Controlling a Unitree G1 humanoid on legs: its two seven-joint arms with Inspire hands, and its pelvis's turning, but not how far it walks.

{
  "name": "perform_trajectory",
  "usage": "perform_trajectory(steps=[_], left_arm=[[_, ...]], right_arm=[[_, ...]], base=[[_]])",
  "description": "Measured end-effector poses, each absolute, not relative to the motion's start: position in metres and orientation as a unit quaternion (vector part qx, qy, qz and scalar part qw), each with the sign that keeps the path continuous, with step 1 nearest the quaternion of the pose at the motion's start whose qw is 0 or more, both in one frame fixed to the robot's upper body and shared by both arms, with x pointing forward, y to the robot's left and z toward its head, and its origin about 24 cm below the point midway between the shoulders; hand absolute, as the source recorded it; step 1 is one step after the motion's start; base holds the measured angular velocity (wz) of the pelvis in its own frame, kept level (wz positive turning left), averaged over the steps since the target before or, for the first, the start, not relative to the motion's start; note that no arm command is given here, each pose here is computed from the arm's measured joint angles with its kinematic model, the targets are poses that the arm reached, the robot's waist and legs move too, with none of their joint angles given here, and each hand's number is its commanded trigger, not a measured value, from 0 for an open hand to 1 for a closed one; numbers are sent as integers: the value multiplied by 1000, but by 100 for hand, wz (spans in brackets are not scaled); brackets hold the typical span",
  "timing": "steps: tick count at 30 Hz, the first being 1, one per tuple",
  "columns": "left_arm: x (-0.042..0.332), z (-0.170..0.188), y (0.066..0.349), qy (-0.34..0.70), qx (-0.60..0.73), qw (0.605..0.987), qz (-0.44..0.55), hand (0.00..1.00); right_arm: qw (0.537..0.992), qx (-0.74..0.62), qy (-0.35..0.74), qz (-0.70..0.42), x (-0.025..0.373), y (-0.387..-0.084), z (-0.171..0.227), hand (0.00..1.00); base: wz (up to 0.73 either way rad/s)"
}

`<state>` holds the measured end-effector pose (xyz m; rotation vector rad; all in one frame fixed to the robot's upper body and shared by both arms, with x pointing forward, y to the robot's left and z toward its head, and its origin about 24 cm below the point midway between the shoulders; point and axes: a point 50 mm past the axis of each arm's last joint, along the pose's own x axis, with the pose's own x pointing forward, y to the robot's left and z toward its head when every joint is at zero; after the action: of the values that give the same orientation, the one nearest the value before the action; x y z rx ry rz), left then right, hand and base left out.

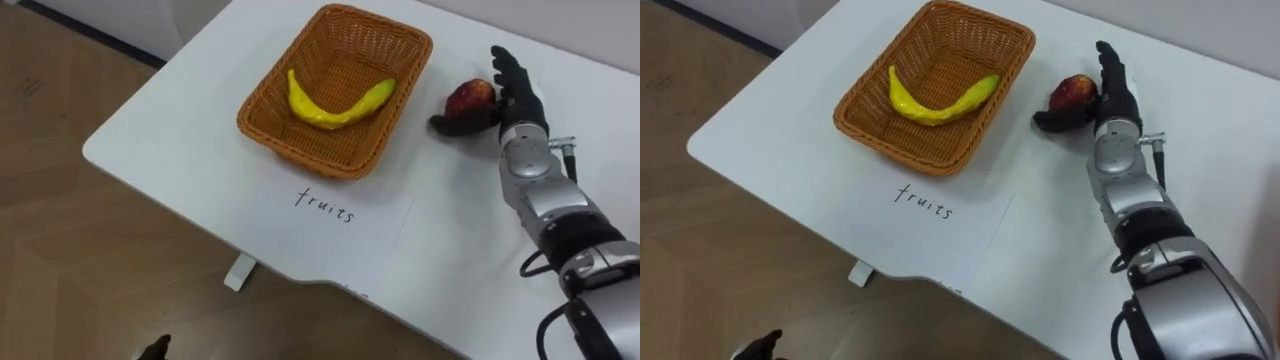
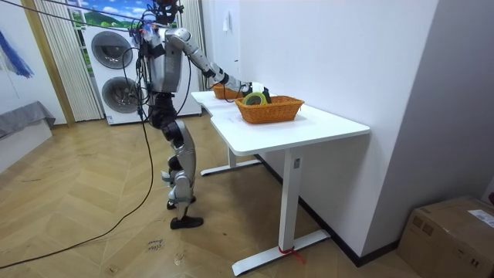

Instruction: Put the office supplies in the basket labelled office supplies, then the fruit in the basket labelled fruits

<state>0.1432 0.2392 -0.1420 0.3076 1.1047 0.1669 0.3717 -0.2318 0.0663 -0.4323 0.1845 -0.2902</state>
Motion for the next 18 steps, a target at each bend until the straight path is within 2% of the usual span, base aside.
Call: perform_trajectory(steps=[8, 18], left_arm=[[144, -142, 239, 519, 145, 839, 77, 0], [145, -141, 239, 518, 145, 839, 77, 0]], right_arm=[[960, -208, 85, -167, 375, -245, 79, 100], [960, -207, 86, -168, 375, -247, 79, 100]], base=[[-3], [0]])
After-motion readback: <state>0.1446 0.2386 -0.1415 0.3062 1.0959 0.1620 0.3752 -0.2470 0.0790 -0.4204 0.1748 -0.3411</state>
